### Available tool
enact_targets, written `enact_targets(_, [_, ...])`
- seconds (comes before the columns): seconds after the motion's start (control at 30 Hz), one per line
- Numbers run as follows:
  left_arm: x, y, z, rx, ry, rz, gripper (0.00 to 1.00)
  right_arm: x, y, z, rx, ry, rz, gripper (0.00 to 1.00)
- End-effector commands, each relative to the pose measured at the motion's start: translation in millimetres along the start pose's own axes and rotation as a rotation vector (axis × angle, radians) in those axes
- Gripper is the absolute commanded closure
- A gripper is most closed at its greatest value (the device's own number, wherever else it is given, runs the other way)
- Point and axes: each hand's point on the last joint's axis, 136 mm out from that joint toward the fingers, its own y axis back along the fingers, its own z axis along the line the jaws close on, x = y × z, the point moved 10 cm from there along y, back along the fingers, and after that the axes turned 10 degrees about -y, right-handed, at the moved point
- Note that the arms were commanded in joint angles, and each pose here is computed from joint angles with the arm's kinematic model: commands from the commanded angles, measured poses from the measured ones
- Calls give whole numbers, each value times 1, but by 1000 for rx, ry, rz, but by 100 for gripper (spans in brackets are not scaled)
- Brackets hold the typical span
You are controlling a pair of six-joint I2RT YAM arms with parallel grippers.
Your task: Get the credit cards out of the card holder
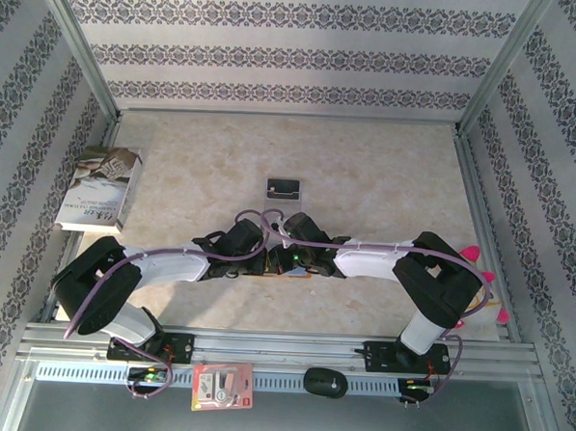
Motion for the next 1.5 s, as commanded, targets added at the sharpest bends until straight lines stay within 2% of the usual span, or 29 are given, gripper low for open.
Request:
enact_targets(0.0, [19,-7,9,-59,-21,113,100,-1,7,-3,40,-30,-39,90])
enact_targets(0.2, [20,-8,10,-53,-14,115,100,3,32,-22,269,-115,-115,65])
enact_targets(0.43, [19,-10,11,-50,-16,114,100,6,66,-36,417,-162,-191,57])
enact_targets(0.5, [18,-10,10,-49,-18,112,100,2,72,-30,344,-123,-200,60])
enact_targets(0.57, [17,-9,10,-45,-20,106,100,-6,75,-14,184,-62,-198,60])
enact_targets(0.67, [15,-8,9,-42,-23,97,100,-15,68,3,35,-26,-89,60])
enact_targets(0.73, [15,-8,9,-35,-21,92,100,-21,57,10,-22,-29,-35,65])
enact_targets(0.9, [15,-7,9,-32,-18,87,100,-24,28,5,-22,-80,67,73])
enact_targets(1.07, [15,-7,8,-28,-20,88,100,-19,15,-6,51,-113,160,80])
enact_targets(1.47, [14,-9,8,-20,-17,84,100,28,38,-34,193,-167,271,85])
